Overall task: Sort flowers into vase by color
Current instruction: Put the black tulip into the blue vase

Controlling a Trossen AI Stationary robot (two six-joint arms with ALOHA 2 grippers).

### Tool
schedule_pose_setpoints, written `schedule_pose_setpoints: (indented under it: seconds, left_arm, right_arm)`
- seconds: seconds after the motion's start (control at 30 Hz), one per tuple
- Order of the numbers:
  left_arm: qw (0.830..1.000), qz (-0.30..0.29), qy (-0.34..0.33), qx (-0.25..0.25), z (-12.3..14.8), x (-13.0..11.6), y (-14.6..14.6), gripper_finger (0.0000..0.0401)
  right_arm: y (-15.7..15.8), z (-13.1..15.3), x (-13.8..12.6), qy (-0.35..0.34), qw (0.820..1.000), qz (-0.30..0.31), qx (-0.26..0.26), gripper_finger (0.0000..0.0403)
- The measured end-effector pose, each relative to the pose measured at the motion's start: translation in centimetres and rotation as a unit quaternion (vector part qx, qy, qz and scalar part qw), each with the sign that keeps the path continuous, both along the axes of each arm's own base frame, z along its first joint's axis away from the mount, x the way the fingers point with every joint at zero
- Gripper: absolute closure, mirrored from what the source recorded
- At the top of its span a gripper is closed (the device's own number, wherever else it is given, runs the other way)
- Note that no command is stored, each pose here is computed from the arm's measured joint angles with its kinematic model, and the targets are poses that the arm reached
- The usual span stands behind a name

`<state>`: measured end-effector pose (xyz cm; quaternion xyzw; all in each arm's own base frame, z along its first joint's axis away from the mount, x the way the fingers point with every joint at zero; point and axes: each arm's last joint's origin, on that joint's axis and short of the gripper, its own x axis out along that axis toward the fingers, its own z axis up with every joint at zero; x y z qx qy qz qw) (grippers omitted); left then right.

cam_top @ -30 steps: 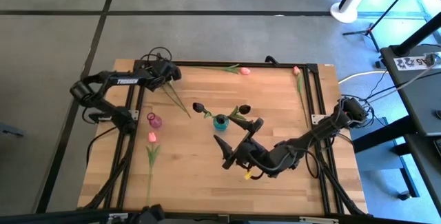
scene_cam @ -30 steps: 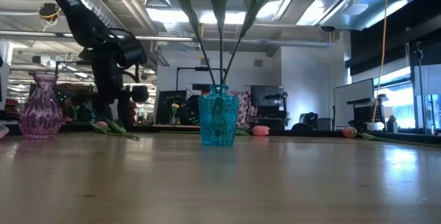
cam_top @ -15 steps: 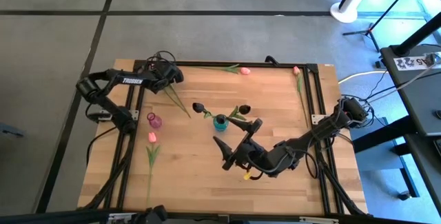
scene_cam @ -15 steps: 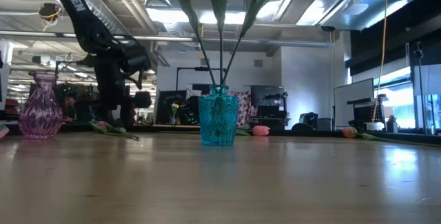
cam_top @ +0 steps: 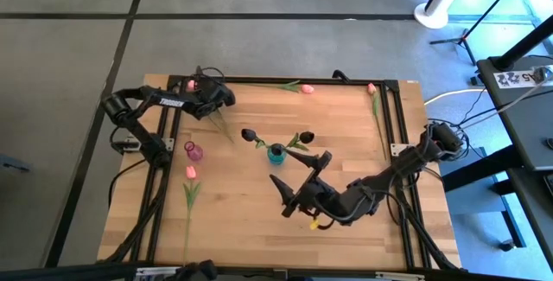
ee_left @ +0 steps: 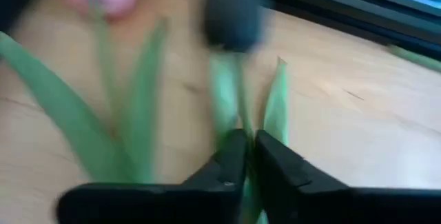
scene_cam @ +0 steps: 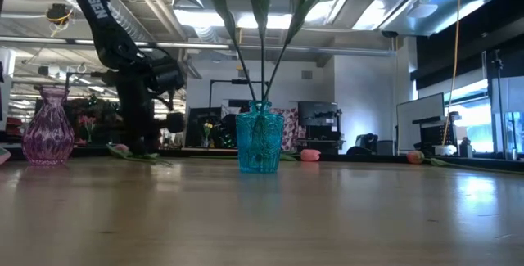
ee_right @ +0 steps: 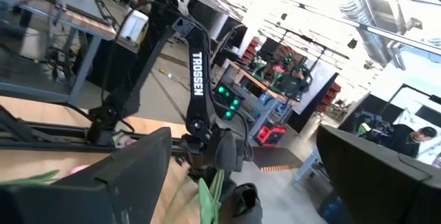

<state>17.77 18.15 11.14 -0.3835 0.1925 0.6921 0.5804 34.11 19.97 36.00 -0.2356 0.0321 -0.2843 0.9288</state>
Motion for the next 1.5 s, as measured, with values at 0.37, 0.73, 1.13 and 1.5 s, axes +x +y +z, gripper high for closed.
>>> schedule_pose_setpoints:
  seconds: [0.37,0.73,1.13,1.5]
  left_arm:
    - [0.972,-0.099,-0.091,0.19,9.4,1.7,-4.5,0.0399]
    - [0.874,-0.299,-0.176,0.341,17.1,-1.2,-18.9,0.0401]
    - [0.78,-0.472,-0.202,0.358,17.0,-1.8,-28.5,0.0401]
    - [0.51,-0.671,-0.307,0.441,16.2,0.9,-35.0,0.0401]
  right_arm:
    - [3.8,0.6,-2.9,0.0,0.998,0.063,-0.014,0.0042]
    - [5.9,0.5,-4.6,-0.006,0.995,0.099,0.002,0.0042]
    - [5.8,-0.6,-3.6,0.007,0.982,0.189,0.025,0.0042]
    - [3.4,-2.0,-1.3,0.011,0.959,0.229,0.167,0.009]
